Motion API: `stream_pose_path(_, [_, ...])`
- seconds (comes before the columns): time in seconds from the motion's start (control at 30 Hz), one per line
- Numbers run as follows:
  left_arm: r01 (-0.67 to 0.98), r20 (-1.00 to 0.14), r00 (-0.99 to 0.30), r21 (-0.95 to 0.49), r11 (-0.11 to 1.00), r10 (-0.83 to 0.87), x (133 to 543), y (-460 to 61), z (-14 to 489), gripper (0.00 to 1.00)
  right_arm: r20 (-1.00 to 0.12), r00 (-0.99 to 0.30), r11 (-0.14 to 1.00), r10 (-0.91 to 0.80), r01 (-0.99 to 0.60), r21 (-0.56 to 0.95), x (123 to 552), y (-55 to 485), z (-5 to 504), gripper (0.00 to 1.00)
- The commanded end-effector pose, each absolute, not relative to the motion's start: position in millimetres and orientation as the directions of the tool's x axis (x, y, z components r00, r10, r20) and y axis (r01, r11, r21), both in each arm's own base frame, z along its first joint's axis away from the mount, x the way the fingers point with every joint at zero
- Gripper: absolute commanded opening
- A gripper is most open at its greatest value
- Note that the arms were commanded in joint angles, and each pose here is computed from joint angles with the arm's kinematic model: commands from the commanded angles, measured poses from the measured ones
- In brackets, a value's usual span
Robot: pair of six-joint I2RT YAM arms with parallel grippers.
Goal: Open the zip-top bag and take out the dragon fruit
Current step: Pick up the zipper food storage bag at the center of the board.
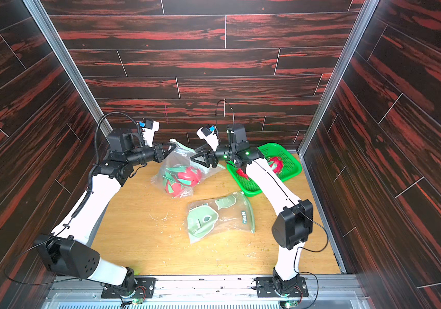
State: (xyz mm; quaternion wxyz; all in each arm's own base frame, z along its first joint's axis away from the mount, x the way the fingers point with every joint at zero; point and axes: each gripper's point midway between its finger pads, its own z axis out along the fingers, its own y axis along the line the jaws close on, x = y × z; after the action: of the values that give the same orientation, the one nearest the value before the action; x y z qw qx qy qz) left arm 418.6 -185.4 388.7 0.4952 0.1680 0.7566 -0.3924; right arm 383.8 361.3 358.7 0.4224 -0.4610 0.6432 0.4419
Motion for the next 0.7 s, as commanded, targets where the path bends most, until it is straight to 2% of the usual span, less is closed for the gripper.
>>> stream_pose_path(0.0, [0.746, -0.945, -0.283, -0.325, 0.581, -0.165, 392.3, -189.5, 447.2, 0.0, -0.945, -0.213, 0.187, -0.247, -0.968, 0.169, 387.4, 365.3, 355.3, 0.56])
stream_pose_path(0.27, [0.763, -0.938, -0.293, -0.346, 0.546, -0.185, 386.4, -193.9, 445.0, 0.0, -0.928, -0.224, 0.195, -0.297, -0.966, 0.171, 390.3, 375.9, 339.9, 0.56])
stream_pose_path(0.5, [0.767, -0.939, -0.289, -0.344, 0.541, -0.187, 379.5, -194.0, 446.7, 0.0, -0.924, -0.214, 0.156, -0.317, -0.973, 0.172, 383.5, 384.6, 333.5, 0.56])
stream_pose_path(0.57, [0.766, -0.937, -0.293, -0.349, 0.54, -0.19, 378.7, -193.8, 446.1, 0.0, -0.923, -0.212, 0.149, -0.322, -0.974, 0.172, 382.7, 387.3, 333.1, 0.49])
stream_pose_path(0.67, [0.763, -0.936, -0.295, -0.351, 0.543, -0.19, 376.6, -192.8, 444.5, 0.0, -0.924, -0.211, 0.142, -0.32, -0.975, 0.173, 382.8, 389.4, 336.1, 0.24])
